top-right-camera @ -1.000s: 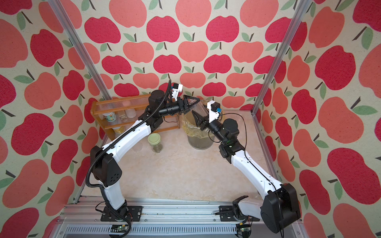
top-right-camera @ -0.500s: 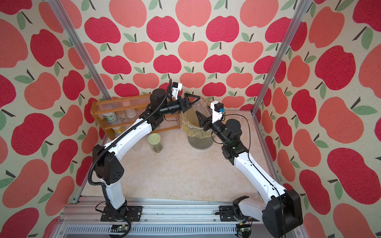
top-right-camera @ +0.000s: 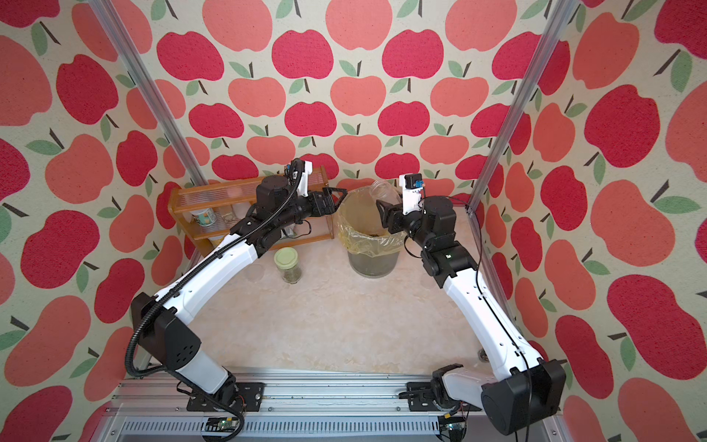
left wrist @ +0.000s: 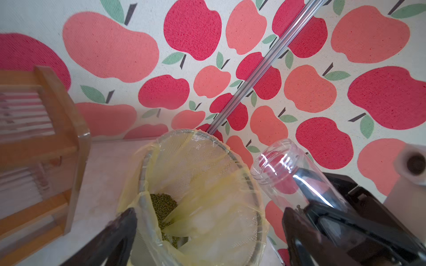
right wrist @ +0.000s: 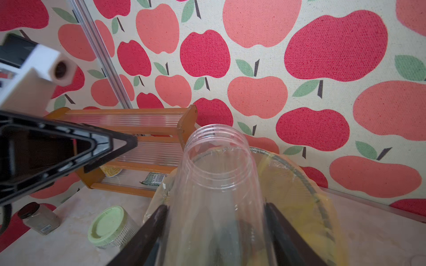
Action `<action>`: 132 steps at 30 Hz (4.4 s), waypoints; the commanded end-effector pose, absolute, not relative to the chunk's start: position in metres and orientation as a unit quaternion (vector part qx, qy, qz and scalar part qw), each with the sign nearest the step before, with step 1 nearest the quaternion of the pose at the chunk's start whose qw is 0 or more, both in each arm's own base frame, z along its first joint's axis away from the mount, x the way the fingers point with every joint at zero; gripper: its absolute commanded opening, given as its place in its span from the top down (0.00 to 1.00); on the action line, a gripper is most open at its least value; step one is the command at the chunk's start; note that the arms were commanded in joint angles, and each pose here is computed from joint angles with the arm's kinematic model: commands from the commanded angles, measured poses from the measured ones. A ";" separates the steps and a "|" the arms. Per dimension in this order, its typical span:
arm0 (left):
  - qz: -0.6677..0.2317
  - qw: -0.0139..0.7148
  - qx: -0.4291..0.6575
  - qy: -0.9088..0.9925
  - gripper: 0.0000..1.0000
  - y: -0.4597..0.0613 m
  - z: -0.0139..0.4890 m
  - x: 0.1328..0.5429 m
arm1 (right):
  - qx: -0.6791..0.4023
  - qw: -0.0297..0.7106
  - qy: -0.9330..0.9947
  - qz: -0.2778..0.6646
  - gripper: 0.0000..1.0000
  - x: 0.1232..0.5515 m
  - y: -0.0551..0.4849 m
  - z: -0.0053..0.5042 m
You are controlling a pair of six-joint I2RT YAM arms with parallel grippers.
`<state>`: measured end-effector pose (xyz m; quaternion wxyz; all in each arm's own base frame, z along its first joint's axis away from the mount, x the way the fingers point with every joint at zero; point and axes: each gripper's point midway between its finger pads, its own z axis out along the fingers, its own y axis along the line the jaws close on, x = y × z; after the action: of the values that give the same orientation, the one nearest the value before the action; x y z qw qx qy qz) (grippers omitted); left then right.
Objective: Empty moldy mung beans from jars
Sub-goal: Pour the moldy mung beans from the jar into the trash bin, then place the jar at the center of the board.
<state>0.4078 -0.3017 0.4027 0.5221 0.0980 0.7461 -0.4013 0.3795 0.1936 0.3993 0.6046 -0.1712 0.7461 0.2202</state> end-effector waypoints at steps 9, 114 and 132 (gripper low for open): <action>-0.318 0.597 0.116 0.727 0.00 -0.265 0.410 0.370 | -0.180 0.442 0.865 0.157 0.51 0.403 0.191 0.339; -0.601 0.439 0.139 0.653 0.01 -0.334 0.464 0.332 | -0.300 0.780 0.471 0.284 0.52 0.272 0.254 0.449; -0.625 0.344 0.165 0.681 0.10 -0.362 0.441 0.327 | -0.327 0.791 0.451 0.253 0.52 0.272 0.276 0.449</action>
<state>0.3367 -0.3584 0.4392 0.3600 0.1491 0.6825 -0.6184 0.2726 0.2808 0.4250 0.7647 -0.3409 0.4758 0.2697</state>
